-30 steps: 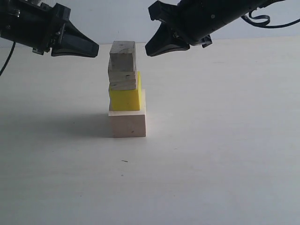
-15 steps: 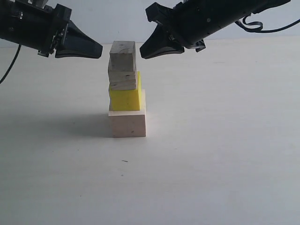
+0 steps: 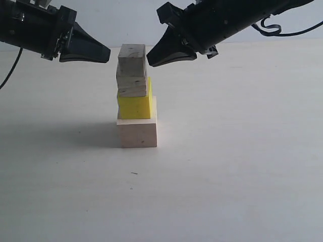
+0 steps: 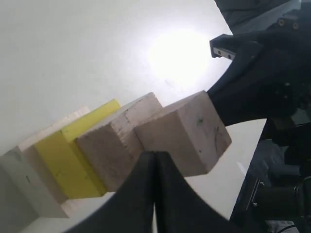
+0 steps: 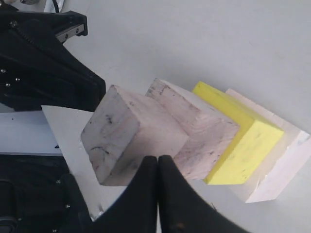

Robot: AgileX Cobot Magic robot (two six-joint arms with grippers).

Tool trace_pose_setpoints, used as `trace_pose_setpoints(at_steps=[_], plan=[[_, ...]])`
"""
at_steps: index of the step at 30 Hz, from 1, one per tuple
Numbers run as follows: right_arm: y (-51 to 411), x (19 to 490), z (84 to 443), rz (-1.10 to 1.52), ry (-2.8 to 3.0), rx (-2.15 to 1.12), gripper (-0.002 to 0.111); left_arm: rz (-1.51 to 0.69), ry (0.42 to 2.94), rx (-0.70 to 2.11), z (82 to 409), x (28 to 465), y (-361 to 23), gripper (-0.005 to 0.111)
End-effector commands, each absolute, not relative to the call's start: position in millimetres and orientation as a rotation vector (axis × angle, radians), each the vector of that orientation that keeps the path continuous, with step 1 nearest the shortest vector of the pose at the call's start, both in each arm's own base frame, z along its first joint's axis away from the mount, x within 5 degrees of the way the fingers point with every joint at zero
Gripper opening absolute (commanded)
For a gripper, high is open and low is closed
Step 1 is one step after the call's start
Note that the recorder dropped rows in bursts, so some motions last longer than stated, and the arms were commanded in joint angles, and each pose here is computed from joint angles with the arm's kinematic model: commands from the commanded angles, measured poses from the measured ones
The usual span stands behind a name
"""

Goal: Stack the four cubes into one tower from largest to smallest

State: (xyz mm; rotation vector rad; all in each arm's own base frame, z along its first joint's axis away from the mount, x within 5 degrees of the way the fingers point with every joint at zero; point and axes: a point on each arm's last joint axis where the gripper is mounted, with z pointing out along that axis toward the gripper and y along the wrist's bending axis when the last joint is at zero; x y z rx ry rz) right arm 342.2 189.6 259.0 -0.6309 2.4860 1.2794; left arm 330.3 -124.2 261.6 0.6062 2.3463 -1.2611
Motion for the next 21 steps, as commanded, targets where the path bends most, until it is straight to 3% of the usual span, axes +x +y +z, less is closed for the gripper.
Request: trace_pose_setpoints(at_steps=[1, 21], plan=[[190.7, 341.7, 262.8, 1.299, 2.435, -0.684, 0.000, -1.276, 2.321, 0.613, 265.3, 330.7, -124.6, 0.000], [191.1, 346.1, 264.0, 1.274, 2.393, -0.661, 0.000, -1.299, 2.322, 0.627, 265.9, 328.9, -125.2, 0.000]])
